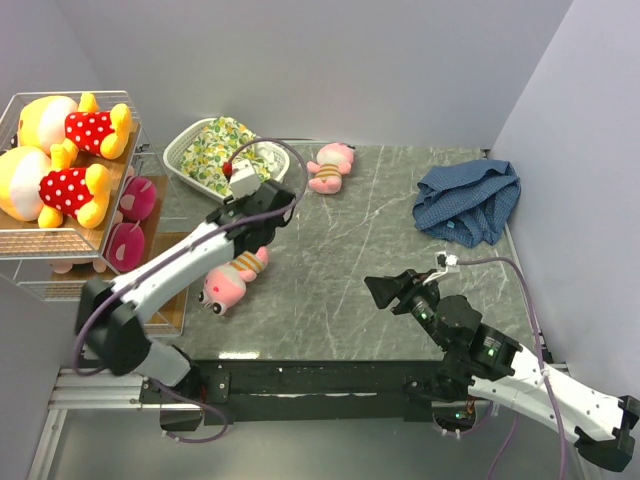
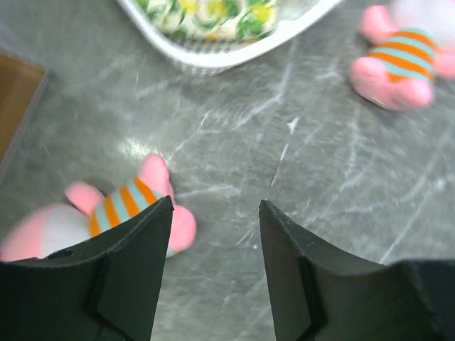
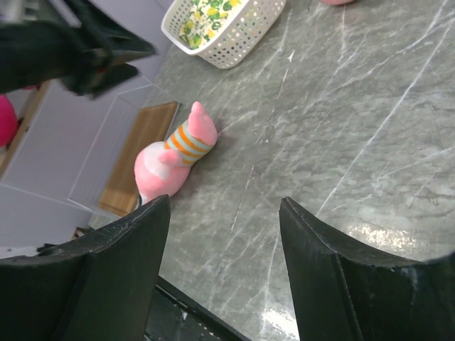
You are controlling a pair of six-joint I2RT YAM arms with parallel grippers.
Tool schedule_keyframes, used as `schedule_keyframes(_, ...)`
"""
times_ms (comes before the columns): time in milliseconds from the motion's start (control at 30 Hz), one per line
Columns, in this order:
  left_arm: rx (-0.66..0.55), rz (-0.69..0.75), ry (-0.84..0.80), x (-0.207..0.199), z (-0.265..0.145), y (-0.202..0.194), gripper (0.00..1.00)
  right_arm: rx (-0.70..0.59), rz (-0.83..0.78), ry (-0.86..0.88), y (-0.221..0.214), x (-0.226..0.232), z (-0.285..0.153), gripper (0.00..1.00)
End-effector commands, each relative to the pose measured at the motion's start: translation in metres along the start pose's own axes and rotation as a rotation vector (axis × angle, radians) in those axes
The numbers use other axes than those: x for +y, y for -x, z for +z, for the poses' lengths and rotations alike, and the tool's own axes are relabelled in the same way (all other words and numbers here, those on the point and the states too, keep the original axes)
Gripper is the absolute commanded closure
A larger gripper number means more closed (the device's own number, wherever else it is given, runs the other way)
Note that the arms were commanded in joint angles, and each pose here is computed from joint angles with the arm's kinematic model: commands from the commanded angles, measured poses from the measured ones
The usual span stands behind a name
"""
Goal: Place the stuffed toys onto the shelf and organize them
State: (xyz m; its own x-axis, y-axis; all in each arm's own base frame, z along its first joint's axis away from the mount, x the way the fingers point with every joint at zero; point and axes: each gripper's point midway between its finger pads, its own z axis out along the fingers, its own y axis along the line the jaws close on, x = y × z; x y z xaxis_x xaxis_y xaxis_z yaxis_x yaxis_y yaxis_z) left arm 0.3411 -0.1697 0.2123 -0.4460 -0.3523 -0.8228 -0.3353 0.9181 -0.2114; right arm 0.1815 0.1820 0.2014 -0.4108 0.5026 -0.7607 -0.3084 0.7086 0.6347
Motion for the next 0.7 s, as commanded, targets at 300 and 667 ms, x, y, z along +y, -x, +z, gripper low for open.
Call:
schedule_keyframes(300, 0.264, -0.183, 0.45, 0.046, 0.084, -0.076, 0.41, -0.056, 0.035, -0.012, 0.011, -0.009, -0.011, 0.3)
schedule_keyframes(667, 0.381, -0.246, 0.455, 0.071, 0.07, -0.125, 0.34, -0.054, 0.015, -0.03, 0.009, -0.012, -0.008, 0.3)
